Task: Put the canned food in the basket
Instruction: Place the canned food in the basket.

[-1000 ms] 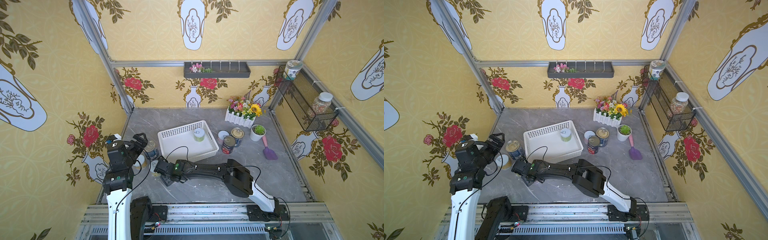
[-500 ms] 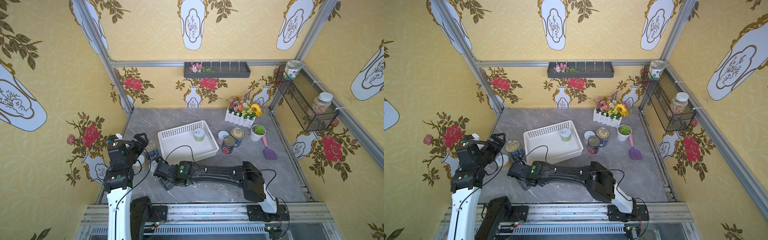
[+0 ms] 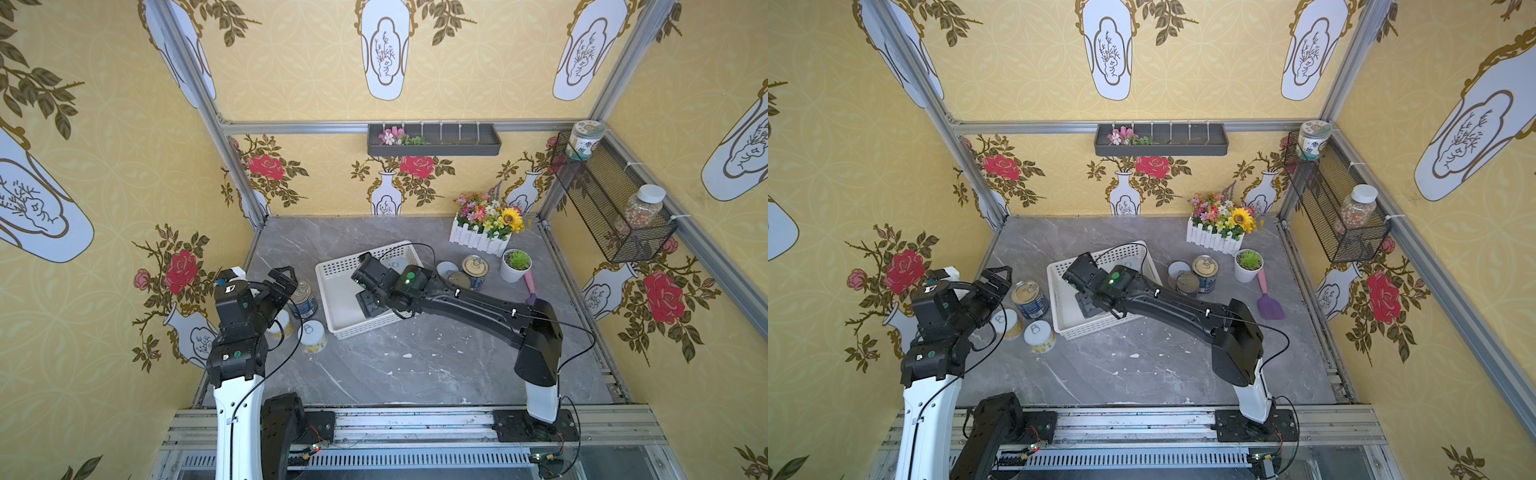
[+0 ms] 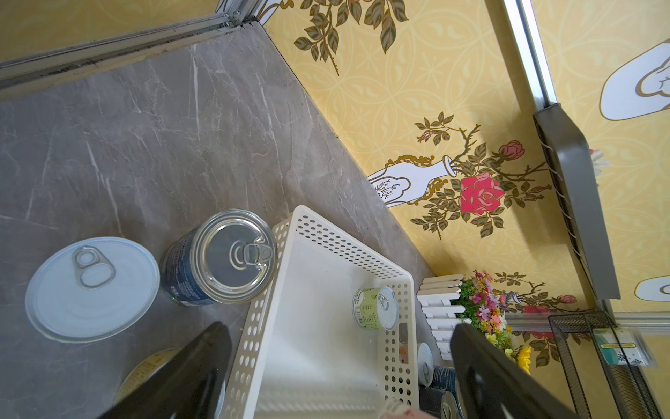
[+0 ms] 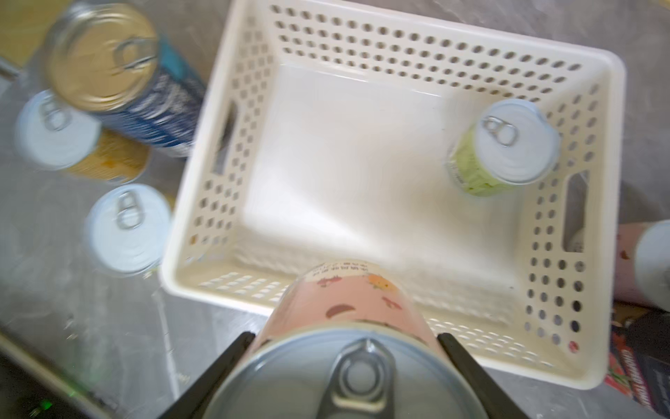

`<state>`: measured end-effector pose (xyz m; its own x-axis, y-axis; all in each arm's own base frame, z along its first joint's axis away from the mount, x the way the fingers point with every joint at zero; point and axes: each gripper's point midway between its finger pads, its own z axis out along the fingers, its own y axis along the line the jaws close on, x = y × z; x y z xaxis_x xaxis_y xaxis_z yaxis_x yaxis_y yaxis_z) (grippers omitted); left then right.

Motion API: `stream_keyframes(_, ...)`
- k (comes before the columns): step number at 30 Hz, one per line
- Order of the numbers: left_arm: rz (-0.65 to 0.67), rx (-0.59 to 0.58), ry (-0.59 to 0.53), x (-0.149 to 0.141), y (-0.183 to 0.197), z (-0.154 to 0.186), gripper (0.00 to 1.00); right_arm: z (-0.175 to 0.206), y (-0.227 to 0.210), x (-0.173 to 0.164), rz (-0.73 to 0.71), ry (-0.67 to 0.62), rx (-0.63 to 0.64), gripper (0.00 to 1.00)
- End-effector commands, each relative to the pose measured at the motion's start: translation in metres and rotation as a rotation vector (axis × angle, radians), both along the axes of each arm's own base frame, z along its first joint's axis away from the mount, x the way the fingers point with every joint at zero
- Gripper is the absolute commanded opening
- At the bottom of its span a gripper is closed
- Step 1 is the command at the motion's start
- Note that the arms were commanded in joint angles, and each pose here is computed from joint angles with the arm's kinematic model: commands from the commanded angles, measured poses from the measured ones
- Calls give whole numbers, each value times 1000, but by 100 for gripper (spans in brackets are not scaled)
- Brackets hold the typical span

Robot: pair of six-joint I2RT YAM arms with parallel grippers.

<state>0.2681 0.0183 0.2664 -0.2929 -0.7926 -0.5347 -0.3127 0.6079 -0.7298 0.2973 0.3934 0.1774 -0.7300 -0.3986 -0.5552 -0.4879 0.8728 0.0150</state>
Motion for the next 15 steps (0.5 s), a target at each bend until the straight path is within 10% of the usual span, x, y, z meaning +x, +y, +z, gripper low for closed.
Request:
stream_keyframes(1,-22,16,-33,3,-2,7,100,-7,-12,36,-57,-12,19,50)
stream_keyframes(15,-51,11,-42,4,-7,10,100,-115,-62,131,-241,105,-102,47)
